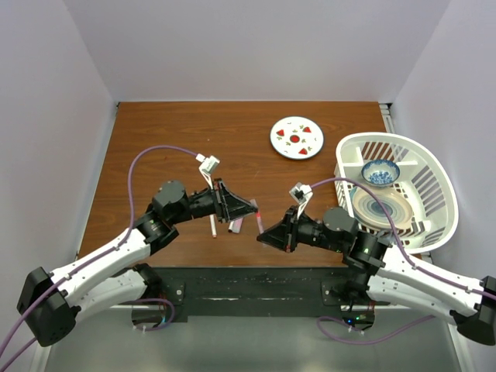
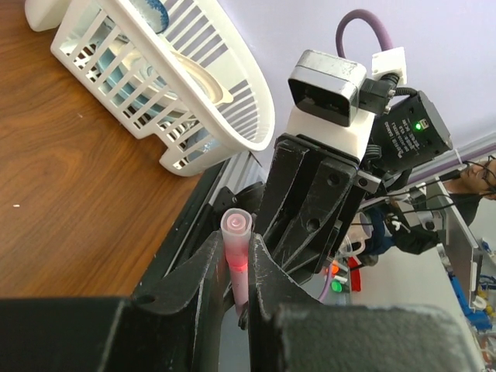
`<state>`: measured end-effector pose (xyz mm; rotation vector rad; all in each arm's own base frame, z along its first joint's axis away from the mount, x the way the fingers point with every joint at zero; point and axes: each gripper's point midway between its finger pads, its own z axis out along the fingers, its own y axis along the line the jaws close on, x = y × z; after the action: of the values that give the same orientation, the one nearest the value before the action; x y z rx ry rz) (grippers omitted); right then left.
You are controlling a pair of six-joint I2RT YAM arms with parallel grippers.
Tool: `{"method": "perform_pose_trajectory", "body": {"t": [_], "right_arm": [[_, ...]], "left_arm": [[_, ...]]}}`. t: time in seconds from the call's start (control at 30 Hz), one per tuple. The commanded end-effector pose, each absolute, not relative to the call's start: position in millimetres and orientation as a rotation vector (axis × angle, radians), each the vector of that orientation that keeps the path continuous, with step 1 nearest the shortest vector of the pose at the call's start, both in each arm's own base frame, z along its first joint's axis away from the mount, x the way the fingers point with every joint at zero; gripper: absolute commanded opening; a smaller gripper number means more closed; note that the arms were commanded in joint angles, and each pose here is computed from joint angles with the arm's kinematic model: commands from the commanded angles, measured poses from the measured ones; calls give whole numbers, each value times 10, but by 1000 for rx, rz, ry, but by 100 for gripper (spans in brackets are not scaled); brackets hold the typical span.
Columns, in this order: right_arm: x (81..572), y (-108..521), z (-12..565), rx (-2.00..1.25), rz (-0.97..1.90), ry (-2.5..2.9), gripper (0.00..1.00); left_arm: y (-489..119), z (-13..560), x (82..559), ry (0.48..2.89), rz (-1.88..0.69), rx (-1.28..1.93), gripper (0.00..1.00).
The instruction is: Insert the pens into the pen caps
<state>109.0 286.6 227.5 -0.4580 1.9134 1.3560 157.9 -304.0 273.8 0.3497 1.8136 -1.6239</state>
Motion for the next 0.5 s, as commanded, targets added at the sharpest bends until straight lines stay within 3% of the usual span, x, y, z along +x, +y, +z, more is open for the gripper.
{"method": "perform_pose_trajectory", "body": {"t": [0.0, 0.27, 0.37, 0.47], "right_arm": [[1328, 2786, 2759, -400, 1271, 1754, 0], [1399, 2817, 2969, -486, 1193, 1700, 0], [1369, 2821, 3006, -514, 1200, 1683, 0], [1303, 2855, 2994, -552, 1233, 1676, 0]], "left_arm": [[-3053, 2593, 1254, 1865, -1698, 505, 0], [-3124, 2626, 1125, 1879, -1753, 592, 0], [-3117, 2709, 1140, 1852, -1747, 590, 20], [-3114, 2867, 1196, 1811, -1726, 561, 47]]}}
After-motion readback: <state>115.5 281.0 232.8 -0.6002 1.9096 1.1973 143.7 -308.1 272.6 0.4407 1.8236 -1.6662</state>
